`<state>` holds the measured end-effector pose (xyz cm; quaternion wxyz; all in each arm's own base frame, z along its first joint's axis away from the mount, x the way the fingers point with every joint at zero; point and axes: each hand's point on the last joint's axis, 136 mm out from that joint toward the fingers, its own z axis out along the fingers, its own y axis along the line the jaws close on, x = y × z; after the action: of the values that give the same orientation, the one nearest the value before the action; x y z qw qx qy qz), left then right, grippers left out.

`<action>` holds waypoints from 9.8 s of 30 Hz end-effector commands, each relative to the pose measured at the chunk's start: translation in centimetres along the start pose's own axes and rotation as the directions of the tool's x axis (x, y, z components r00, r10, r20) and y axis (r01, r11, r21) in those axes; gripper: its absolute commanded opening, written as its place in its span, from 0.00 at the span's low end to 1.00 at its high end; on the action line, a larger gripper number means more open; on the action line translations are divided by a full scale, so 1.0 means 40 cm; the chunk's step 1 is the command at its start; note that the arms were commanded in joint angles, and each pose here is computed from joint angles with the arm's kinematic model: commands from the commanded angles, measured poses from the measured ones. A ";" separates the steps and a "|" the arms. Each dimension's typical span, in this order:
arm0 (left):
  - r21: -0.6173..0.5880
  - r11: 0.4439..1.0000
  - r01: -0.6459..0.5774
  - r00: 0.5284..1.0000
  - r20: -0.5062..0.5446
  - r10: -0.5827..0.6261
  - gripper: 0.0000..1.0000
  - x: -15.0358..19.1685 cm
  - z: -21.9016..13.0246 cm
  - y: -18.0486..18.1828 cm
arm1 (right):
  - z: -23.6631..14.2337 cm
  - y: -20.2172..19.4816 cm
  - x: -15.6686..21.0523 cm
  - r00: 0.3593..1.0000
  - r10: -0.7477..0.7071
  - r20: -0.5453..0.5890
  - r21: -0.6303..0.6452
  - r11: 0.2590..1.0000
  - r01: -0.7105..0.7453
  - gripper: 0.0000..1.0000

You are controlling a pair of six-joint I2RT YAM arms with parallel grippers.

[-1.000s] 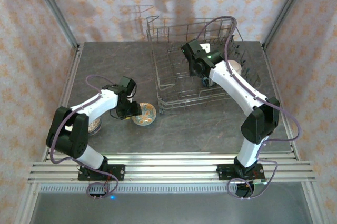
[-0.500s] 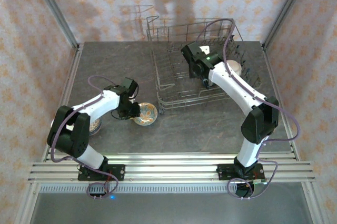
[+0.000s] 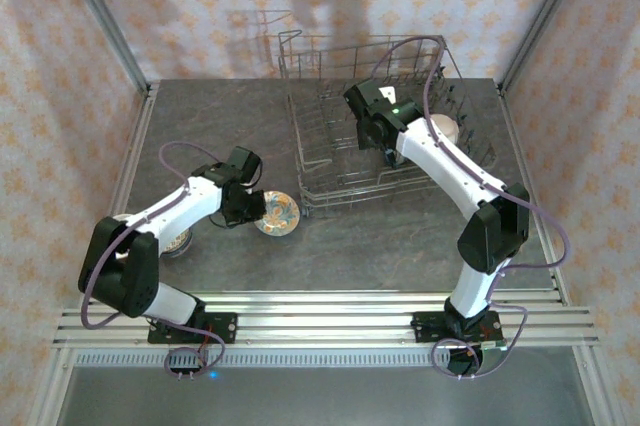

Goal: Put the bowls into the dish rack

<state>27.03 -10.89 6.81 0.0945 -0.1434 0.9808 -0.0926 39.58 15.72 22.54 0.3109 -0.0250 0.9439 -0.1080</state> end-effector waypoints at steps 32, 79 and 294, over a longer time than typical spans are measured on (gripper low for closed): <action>0.184 0.966 -0.181 0.819 0.572 0.045 0.00 -0.361 -0.566 -0.251 | -0.233 0.150 -0.177 0.984 0.009 0.178 -0.547 0.832 0.091 0.69; 0.255 0.905 -0.341 0.812 0.565 0.147 0.07 -0.319 -0.547 -0.475 | -0.272 0.184 -0.140 0.983 0.137 0.121 -0.681 0.732 -0.018 0.00; -0.102 0.886 0.452 0.859 0.317 -0.402 0.65 -0.091 -0.327 0.295 | -0.062 -0.001 0.056 0.998 -0.019 0.064 -0.008 1.000 0.020 0.80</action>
<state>27.13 1.49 19.20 0.2375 -0.3377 0.9097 -0.0447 36.03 15.36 22.62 0.3210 -0.0375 0.9382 -0.1238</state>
